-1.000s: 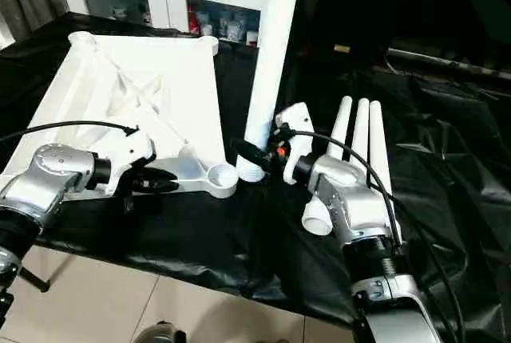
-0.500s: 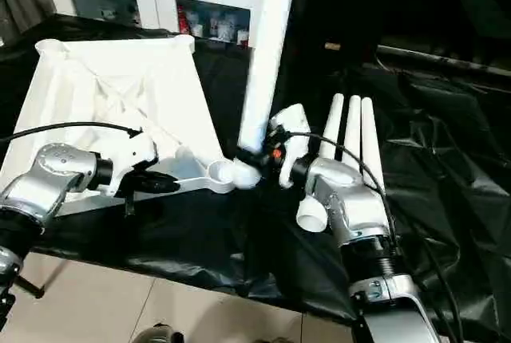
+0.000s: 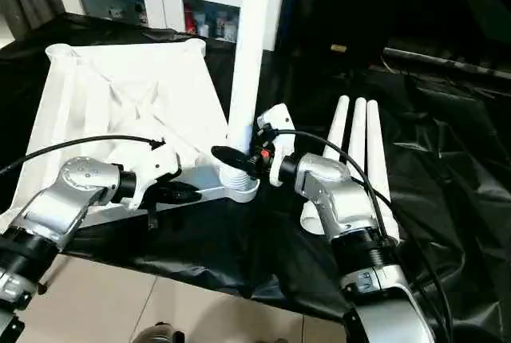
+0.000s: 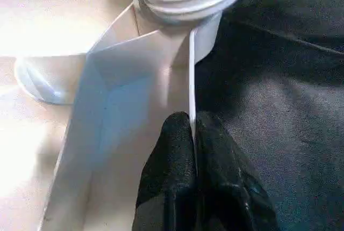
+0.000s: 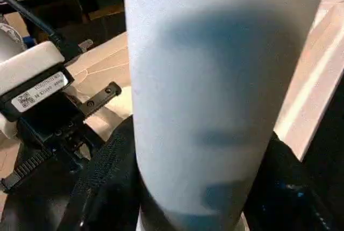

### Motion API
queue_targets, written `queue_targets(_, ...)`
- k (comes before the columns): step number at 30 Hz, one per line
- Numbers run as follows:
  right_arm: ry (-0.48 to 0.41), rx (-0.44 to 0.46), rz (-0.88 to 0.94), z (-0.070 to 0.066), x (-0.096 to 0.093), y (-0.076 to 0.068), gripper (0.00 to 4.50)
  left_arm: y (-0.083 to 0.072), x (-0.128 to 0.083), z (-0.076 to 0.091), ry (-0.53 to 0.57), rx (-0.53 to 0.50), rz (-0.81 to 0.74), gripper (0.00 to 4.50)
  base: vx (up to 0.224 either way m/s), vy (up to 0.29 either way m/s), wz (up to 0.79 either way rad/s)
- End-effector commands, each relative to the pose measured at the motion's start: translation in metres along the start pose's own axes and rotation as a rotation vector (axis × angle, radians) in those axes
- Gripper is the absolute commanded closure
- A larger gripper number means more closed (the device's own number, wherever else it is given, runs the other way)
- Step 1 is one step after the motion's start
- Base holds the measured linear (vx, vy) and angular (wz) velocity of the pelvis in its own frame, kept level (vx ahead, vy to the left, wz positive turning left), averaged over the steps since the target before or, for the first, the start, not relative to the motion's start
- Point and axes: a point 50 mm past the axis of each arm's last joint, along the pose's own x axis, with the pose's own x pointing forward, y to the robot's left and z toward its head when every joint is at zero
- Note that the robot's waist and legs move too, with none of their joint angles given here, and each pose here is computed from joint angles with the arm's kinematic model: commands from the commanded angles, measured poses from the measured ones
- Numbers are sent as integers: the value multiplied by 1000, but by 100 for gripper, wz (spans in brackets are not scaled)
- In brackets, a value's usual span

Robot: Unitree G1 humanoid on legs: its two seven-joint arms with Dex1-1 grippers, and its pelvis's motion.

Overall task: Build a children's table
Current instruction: Insert table leg to table base

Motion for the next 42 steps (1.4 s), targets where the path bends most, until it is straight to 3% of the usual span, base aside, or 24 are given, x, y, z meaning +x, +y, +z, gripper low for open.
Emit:
queue_targets(1, -14, -32, -2, 10, -3, -4, 257, 1, -2, -1, 25, 17, 25, 450, 0, 0, 0)
queue_targets(14, 5, -15, -74, -2, -4, -18, 257, 4, -12, -3, 36, 23, 33, 450, 0, 0, 0)
queue_targets(27, -9, 71, -91, -19, 7, -18, 257, 4, -13, -3, 39, 22, 29, 450, 0, 0, 0)
queue_targets(35, -52, 120, -123, -33, 1, -18, 257, 9, -15, -2, 27, 20, 57, 450, 0, 0, 0)
queue_targets(42, -142, 170, -187, -47, -8, -14, 257, 10, -14, 1, 15, 27, 68, 450, 0, 0, 0)
